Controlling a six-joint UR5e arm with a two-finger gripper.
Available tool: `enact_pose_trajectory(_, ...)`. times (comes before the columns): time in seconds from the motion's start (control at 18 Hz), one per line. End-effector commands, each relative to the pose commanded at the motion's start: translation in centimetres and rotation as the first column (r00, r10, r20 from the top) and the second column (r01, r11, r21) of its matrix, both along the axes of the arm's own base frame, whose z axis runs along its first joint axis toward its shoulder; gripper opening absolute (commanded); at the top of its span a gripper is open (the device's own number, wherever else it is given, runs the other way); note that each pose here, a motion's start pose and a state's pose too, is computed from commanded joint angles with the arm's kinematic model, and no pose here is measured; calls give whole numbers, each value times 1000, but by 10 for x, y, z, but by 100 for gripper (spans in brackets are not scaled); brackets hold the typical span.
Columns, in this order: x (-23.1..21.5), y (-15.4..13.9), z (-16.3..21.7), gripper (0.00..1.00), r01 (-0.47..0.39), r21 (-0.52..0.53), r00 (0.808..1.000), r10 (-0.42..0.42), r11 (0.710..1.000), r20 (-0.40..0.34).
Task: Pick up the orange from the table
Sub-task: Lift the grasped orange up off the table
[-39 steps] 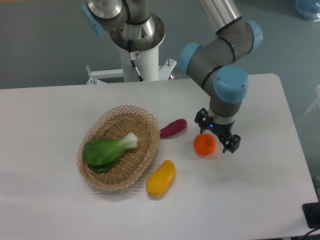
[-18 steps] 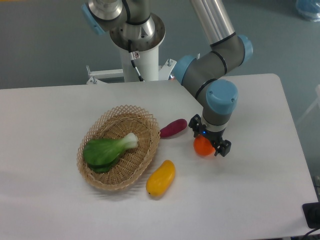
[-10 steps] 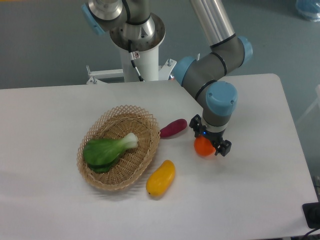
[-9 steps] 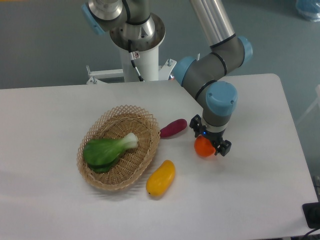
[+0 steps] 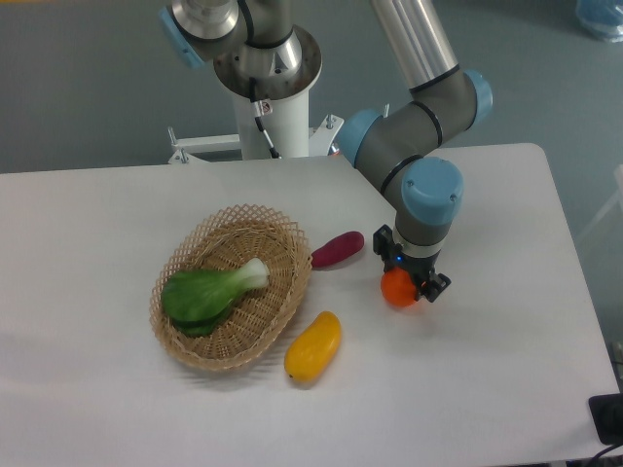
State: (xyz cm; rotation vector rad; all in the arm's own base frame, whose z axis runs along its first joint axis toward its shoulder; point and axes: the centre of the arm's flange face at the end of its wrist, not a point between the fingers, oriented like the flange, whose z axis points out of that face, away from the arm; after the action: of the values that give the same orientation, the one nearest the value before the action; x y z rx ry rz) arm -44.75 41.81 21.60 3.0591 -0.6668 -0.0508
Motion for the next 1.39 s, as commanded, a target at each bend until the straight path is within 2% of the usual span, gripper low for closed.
enact_pose_trajectory(0.11,-6,4,15,68,-4,23,1000,4,1000,-17)
enact_pose_trajectory(0.22,-17,16,48,68,-14,114,999,17,993,-29)
enact_pose_trajectory(0.33,-19,21,77,68,-29,196,999,37,980,-33)
enact_pose_trajectory(0.44,-30,35,125,68,-94,284,995,98,954,2)
enact_pose_trajectory(0.72,-38,55,214,68,-161,292,986,142,943,86)
enact_pose_trajectory(0.89,-30,49,250,68,-145,307,989,131,941,66)
enact_pose_trajectory(1.06,-18,46,263,67,-82,312,997,76,947,30)
enact_pose_trajectory(1.39,-15,38,261,67,-45,260,999,50,964,-10)
